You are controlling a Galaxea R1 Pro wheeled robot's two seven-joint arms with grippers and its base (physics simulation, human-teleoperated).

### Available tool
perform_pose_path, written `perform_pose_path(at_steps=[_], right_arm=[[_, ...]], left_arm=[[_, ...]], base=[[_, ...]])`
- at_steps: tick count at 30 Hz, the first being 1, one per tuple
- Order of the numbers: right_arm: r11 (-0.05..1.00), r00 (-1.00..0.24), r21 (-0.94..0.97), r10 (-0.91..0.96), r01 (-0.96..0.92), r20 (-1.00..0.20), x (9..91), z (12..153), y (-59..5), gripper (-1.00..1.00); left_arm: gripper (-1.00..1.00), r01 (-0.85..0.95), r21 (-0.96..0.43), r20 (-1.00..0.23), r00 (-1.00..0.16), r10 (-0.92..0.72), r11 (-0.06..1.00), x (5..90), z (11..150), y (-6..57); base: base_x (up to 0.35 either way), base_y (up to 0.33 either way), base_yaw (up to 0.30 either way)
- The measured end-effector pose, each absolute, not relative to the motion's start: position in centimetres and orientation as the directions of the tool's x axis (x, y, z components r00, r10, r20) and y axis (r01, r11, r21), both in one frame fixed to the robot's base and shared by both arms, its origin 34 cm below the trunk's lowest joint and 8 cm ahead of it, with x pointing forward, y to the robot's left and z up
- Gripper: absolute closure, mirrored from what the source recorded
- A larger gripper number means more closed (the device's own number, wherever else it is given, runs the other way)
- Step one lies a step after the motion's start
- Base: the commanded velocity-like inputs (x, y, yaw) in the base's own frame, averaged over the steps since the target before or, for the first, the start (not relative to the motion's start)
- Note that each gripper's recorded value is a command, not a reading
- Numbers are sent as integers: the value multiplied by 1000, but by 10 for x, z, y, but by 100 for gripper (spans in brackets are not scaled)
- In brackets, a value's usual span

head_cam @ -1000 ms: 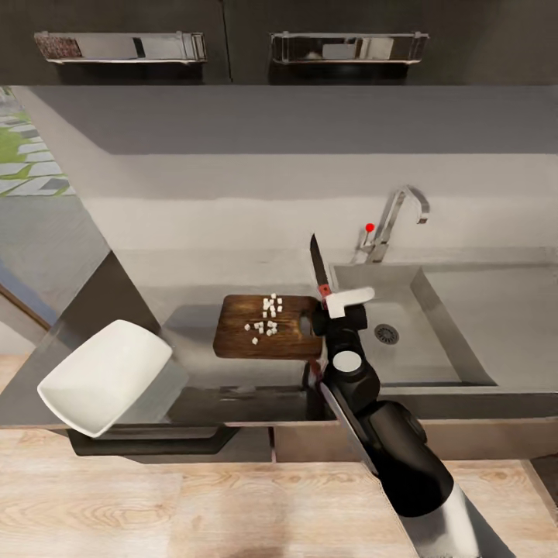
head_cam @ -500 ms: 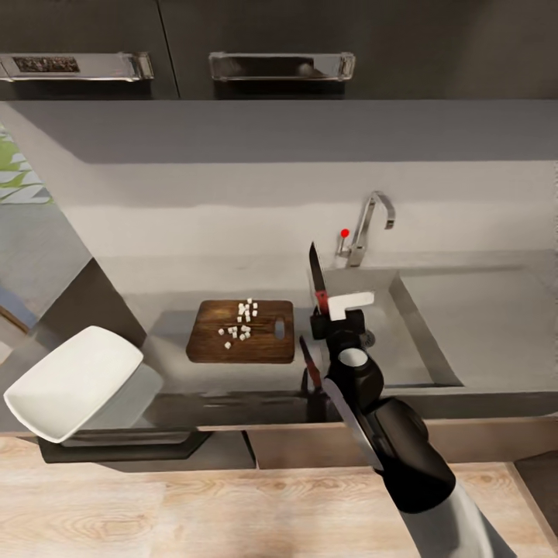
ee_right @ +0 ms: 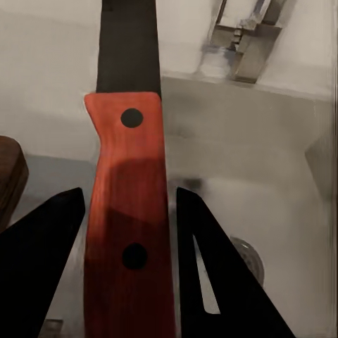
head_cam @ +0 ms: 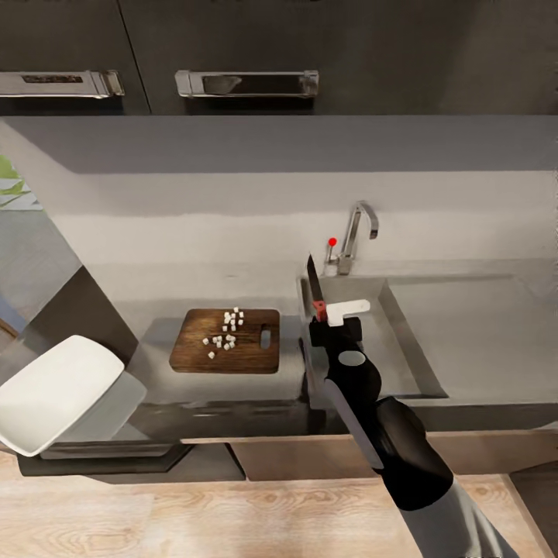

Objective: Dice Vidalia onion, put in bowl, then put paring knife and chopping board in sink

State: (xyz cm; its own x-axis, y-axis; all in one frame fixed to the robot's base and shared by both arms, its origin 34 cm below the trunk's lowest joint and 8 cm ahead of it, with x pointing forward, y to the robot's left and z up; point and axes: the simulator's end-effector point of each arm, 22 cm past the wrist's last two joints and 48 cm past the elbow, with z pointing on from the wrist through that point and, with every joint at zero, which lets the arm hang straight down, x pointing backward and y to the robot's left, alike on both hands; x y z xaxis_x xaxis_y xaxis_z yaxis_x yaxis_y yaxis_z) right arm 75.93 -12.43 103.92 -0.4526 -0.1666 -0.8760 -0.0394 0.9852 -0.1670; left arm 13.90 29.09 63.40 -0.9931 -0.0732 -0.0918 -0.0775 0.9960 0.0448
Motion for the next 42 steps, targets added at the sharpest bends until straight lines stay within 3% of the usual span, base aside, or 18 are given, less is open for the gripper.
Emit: perform_pose_path(at_steps=[13, 34, 42], right_arm=[[984, -636, -163, -168, -66, -753, 741, 950, -143, 100], [988, -653, -154, -106, 17, -750, 740, 910, -170, 100], [988, -661, -153, -106, 14, -743, 737, 904, -167, 100]], left_arm=[[-100, -78, 44, -118, -990, -72, 996, 149, 635, 292], [-100, -79, 42, -149, -986, -72, 996, 161, 636, 292], [-100, -79, 42, -150, -986, -72, 996, 161, 637, 292]], base=[[0, -3, 0], [2, -96, 0], [202, 0, 0]])
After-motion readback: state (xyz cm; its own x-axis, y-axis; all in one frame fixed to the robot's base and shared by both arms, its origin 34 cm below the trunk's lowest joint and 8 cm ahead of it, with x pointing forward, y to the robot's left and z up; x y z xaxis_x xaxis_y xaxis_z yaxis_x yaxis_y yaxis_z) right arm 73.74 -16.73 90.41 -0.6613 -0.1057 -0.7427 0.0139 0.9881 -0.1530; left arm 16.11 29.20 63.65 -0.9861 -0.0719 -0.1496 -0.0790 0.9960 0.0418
